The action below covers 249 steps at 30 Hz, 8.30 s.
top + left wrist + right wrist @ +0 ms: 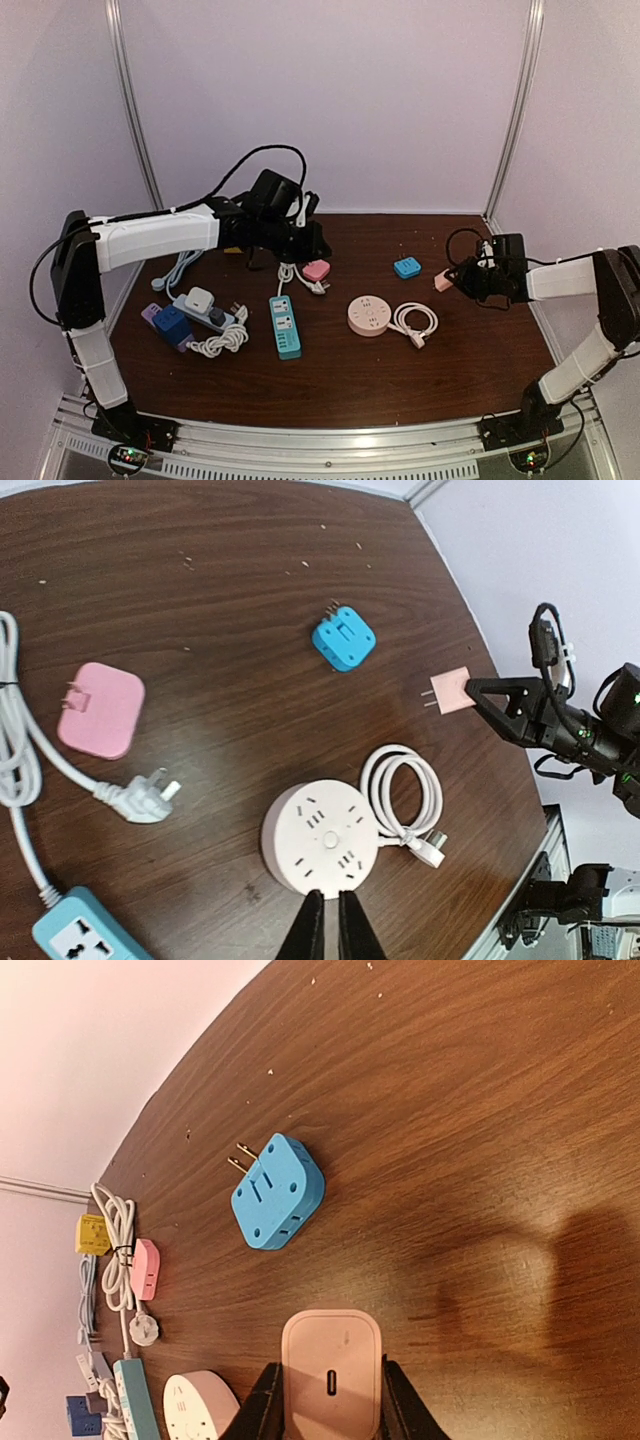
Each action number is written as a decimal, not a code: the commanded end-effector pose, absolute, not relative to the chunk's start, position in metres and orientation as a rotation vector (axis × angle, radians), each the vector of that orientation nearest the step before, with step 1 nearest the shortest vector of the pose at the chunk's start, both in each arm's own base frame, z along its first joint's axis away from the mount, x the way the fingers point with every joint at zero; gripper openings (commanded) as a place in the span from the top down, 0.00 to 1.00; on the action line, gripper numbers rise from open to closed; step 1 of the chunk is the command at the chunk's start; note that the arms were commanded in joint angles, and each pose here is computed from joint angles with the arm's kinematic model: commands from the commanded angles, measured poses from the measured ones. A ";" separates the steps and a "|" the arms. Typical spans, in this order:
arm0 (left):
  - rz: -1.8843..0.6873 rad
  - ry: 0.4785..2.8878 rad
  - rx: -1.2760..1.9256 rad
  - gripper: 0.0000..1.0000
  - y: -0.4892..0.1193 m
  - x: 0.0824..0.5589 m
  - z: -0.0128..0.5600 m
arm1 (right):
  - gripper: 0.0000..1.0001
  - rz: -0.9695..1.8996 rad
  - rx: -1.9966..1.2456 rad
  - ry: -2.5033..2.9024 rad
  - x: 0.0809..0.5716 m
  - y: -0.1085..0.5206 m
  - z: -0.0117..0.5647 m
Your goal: Pull the plug off the socket
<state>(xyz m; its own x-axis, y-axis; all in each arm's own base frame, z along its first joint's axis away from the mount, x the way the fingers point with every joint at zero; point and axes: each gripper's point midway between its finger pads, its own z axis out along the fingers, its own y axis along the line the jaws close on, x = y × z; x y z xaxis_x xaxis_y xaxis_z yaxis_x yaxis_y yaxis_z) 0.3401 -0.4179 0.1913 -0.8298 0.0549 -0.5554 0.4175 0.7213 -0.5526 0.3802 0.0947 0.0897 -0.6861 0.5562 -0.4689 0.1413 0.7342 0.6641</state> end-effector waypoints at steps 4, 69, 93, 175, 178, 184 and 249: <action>-0.776 2.357 0.243 0.91 -0.361 0.350 0.199 | 0.93 0.954 0.483 2.203 0.395 0.104 0.082; 0.137 2.547 -1.100 0.16 -0.046 0.242 0.072 | 0.00 0.380 -0.051 2.423 0.343 0.196 0.110; -0.497 2.746 -0.254 0.69 -0.253 0.292 0.064 | 0.00 0.384 -0.089 2.395 0.338 0.218 0.116; -0.412 2.689 0.162 0.72 -0.248 0.249 0.127 | 0.37 1.565 -0.195 2.412 0.312 0.539 0.069; -0.436 2.675 0.151 0.71 -0.250 0.250 0.130 | 0.45 1.637 -0.177 2.382 0.312 0.544 0.073; -0.453 2.671 0.143 0.72 -0.252 0.251 0.132 | 0.66 1.670 -0.167 2.353 0.312 0.543 0.079; -0.590 2.530 0.272 0.78 -0.248 0.248 0.217 | 1.00 1.328 0.022 2.369 0.350 0.492 0.073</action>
